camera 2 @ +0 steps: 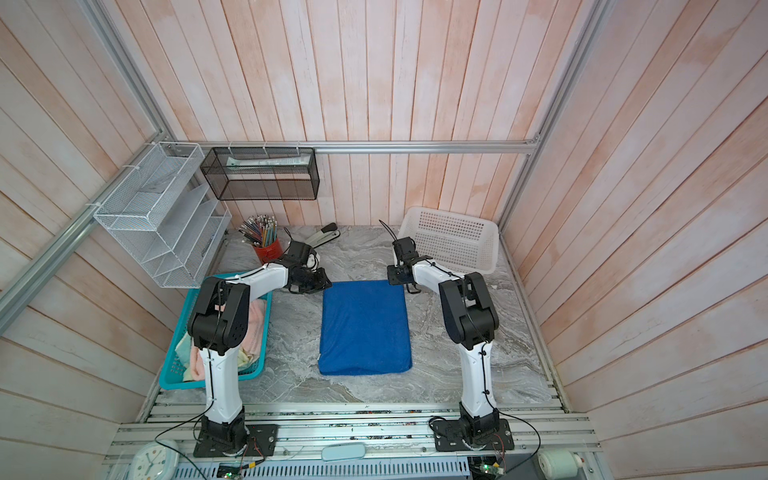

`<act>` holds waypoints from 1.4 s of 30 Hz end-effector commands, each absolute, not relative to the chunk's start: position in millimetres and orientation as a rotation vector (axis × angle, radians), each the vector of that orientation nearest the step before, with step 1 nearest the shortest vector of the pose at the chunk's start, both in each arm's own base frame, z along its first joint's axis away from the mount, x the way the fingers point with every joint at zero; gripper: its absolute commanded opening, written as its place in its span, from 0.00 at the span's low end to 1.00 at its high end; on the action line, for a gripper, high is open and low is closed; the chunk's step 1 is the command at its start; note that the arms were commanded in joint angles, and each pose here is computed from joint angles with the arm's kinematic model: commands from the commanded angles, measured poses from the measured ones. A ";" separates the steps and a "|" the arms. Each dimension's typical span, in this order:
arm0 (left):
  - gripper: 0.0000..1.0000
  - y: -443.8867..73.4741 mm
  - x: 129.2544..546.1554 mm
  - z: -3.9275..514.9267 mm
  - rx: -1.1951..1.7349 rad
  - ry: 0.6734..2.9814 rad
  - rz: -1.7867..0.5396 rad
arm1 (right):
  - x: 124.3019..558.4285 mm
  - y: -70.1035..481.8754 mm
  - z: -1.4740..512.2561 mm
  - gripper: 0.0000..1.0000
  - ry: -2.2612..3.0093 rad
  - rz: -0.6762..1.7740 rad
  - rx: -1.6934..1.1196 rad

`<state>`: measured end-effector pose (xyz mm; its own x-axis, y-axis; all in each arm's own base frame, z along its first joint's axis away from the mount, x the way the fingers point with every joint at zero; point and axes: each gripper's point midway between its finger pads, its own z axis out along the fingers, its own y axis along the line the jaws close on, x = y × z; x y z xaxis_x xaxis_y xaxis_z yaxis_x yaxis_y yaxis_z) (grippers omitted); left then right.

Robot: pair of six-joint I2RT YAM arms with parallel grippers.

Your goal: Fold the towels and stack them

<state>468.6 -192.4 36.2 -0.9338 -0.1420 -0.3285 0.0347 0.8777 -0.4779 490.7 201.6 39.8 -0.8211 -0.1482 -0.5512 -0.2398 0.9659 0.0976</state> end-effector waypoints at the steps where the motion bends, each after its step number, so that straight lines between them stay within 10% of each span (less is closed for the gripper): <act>1: 0.21 -190.6 467.7 34.3 -0.046 2.684 -0.716 | 474.3 200.2 16.3 0.24 2.630 0.239 -0.292; 7: 0.01 -186.2 466.3 42.3 -0.046 2.662 -0.734 | 468.9 198.3 30.3 0.42 2.608 0.242 -0.295; 17: 0.00 -184.3 460.0 44.9 -0.046 2.663 -0.753 | 462.8 191.5 25.7 0.44 2.608 0.218 -0.273; 29: 0.00 -172.0 456.9 61.8 -0.058 2.626 -0.773 | 469.3 196.7 62.3 0.00 2.522 0.231 -0.303; 42: 0.00 -176.6 439.6 112.1 0.003 2.540 -0.862 | 450.2 193.4 108.8 0.00 2.422 0.237 -0.387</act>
